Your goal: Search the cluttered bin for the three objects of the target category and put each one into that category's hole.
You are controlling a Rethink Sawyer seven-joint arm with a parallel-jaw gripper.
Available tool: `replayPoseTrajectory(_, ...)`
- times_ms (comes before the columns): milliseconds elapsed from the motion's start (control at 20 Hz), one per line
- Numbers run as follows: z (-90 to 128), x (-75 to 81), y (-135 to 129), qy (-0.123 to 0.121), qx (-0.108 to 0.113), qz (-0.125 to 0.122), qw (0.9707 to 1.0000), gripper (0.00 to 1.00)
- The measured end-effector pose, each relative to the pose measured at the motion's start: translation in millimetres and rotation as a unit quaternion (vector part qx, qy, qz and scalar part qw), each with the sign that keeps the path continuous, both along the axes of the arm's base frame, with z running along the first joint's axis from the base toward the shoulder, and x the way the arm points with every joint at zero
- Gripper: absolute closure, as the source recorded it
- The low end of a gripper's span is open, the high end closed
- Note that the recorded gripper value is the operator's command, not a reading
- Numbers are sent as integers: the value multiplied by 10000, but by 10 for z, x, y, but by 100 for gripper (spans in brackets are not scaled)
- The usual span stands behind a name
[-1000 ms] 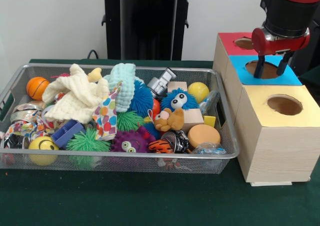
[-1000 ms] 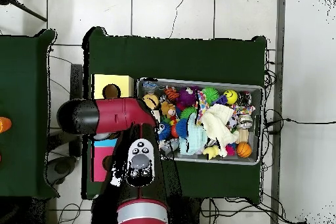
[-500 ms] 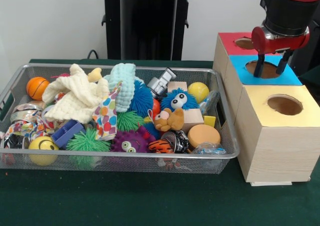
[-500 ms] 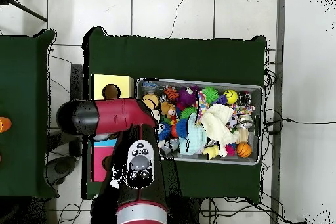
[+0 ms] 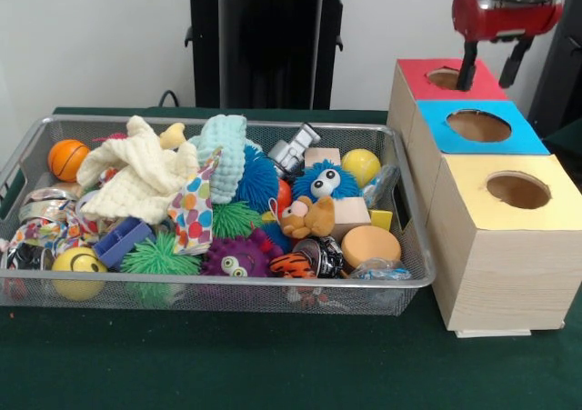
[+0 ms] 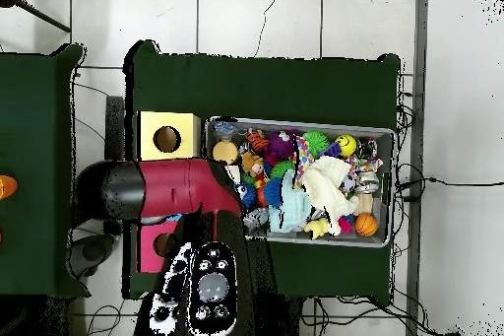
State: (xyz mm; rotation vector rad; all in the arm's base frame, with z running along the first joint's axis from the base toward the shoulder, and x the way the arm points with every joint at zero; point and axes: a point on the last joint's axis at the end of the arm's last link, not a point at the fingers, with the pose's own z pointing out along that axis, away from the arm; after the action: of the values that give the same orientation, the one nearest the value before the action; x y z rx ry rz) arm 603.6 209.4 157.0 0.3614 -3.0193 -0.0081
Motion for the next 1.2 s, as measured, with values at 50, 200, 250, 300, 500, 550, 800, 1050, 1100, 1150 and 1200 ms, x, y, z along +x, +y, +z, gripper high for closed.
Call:
replayPoseTrajectory(50,169,24,-32,-72,-9,-33,10000,0)
replayPoseTrajectory(200,373,57,-64,-193,1,-84,9998,0)
replayPoseTrajectory(250,443,71,-83,-253,-3,-99,9996,0)
replayPoseTrajectory(300,506,82,-106,-308,-9,-117,9995,0)
replayPoseTrajectory(500,665,91,-259,-428,-57,-232,9988,0)
replayPoseTrajectory(550,676,84,-303,-427,-65,-264,9987,0)
replayPoseTrajectory(800,518,-28,-823,-223,-152,-609,9978,0)
replayPoseTrajectory(1050,218,-101,-1288,-202,-197,-890,9956,0)
replayPoseTrajectory(1100,104,-122,-1436,-224,-215,-962,9949,0)
replayPoseTrajectory(1150,10,-142,-1546,-250,-237,-999,9944,0)
replayPoseTrajectory(1200,-30,-151,-1587,-264,-249,-1006,9943,0)
